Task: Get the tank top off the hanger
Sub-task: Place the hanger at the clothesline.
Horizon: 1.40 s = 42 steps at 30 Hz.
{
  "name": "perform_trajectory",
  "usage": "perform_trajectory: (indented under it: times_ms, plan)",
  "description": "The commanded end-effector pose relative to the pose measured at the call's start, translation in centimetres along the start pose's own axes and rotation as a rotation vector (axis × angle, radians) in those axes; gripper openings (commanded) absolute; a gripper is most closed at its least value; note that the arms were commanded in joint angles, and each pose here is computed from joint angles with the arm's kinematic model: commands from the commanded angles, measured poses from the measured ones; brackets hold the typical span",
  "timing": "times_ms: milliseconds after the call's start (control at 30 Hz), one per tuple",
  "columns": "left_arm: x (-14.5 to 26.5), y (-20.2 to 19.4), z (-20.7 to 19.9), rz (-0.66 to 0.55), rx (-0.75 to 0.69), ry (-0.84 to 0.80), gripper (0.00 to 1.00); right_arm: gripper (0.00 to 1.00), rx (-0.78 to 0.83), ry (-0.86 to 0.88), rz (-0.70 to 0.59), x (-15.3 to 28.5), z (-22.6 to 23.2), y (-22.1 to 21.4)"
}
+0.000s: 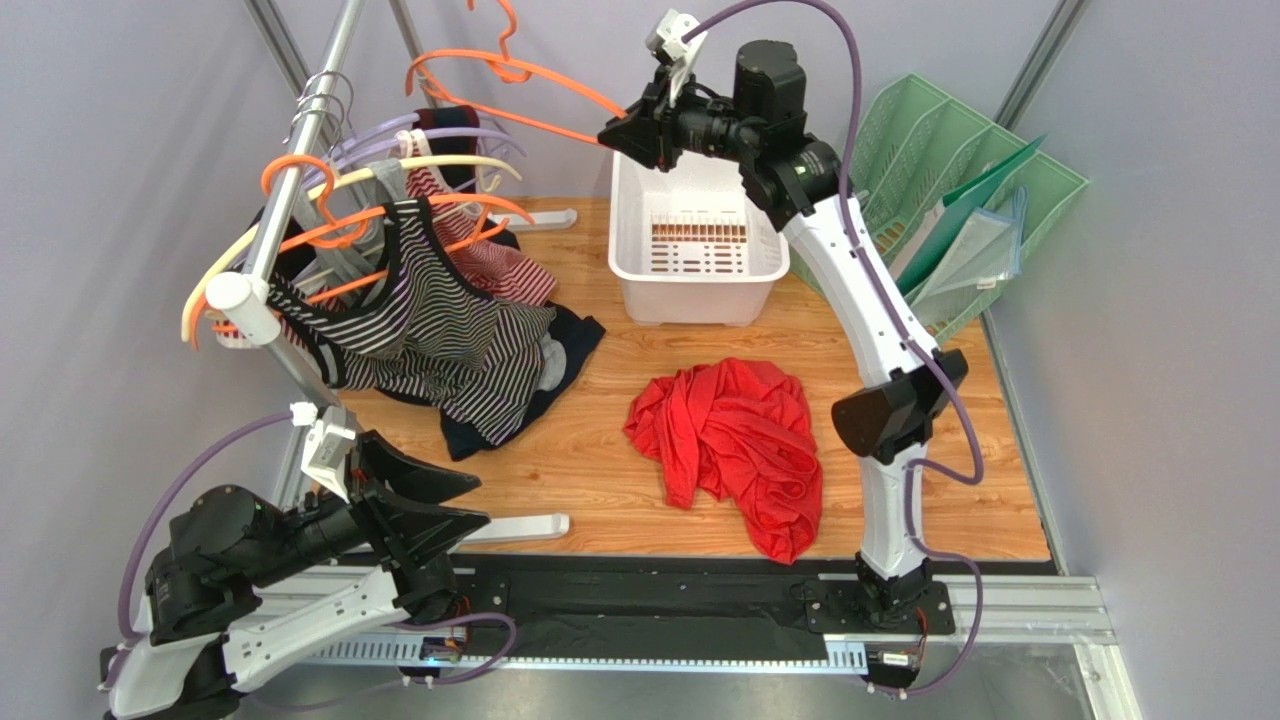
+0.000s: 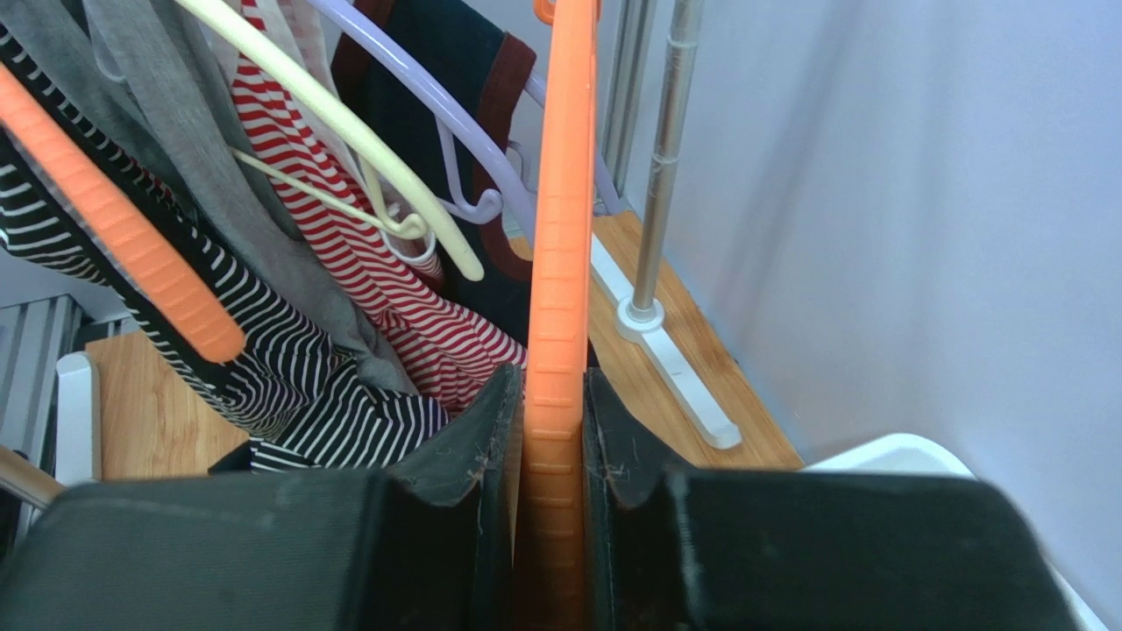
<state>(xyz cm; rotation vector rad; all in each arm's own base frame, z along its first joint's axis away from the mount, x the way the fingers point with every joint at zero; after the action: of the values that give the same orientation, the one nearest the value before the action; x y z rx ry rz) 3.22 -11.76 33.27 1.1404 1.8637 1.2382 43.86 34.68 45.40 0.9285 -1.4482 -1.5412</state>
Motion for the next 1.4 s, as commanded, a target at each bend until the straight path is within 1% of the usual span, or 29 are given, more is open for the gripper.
perform_trajectory:
  times_ms: [0,133,167,333,433,467,633,800,867,967,1100,1233,1267,1333,1367]
  plan:
    - [-0.5,-0.6,0.4,0.021,0.025,0.026,0.67,0.00,0.050,0.173,-0.142,-1.7,1.9,3.1]
    - [-0.8,-0.5,0.4,0.030,0.024,0.028,0.66,0.00,0.071,0.226,-0.201,-4.9,3.4,2.7]
    - [-0.9,-0.4,0.9,0.023,0.023,0.054,0.66,0.00,0.060,0.240,-0.238,-5.1,3.9,3.5]
    - [-1.0,-0.2,0.9,0.010,0.032,0.058,0.66,0.00,0.068,0.234,-0.307,-7.5,5.1,3.7]
    - [-1.1,-0.1,0.6,0.008,0.034,0.042,0.66,0.00,0.070,0.235,-0.303,-8.6,5.7,2.9]
    - [-1.0,-0.2,0.5,0.009,0.030,0.033,0.66,0.00,0.083,0.241,-0.323,-8.8,5.8,3.1]
    - [-1.4,-0.4,0.6,0.017,0.022,0.036,0.66,0.00,0.077,0.267,-0.341,-9.7,6.8,2.8]
    - [-1.7,-0.3,0.5,0.013,0.033,0.031,0.66,0.00,0.100,0.242,-0.333,-11.2,7.6,1.6]
    - [-1.9,-0.4,0.2,0.024,0.031,0.012,0.65,0.00,0.140,0.223,-0.349,-11.6,7.4,1.7]
    - [-2.0,-0.5,0.2,0.026,0.030,0.013,0.65,0.00,0.142,0.192,-0.382,-11.9,6.9,2.1]
    - [-2.1,-0.4,0.2,0.026,0.021,0.011,0.65,0.00,0.146,0.167,-0.392,-12.3,6.3,1.8]
    - [-2.6,0.7,-1.2,0.009,-0.005,-0.058,0.64,0.00,0.138,0.128,-0.369,-12.3,5.4,1.3]
    - [-3.1,0.7,-1.8,0.028,-0.024,-0.093,0.64,0.00,0.131,0.119,-0.368,-12.0,5.3,1.6]
    - [-3.6,2.4,-3.1,0.000,-0.050,-0.145,0.64,0.00,0.103,0.107,-0.350,-11.6,4.7,1.4]
    - [-4.7,2.4,-3.7,0.038,-0.082,-0.181,0.64,0.00,0.099,0.104,-0.345,-11.3,4.5,1.4]
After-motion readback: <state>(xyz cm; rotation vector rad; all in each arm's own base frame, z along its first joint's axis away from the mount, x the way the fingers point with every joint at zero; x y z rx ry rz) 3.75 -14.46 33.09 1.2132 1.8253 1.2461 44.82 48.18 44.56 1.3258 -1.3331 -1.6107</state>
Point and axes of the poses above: each gripper's point midway between its finger pads, its own x axis back along the fingers, its own z axis along the line the jaws close on, y = z × x, the point moved 1 cm from there along x, back along the fingers, and after that the axes turned 9 degrees about -x, right-handed, at the moved point
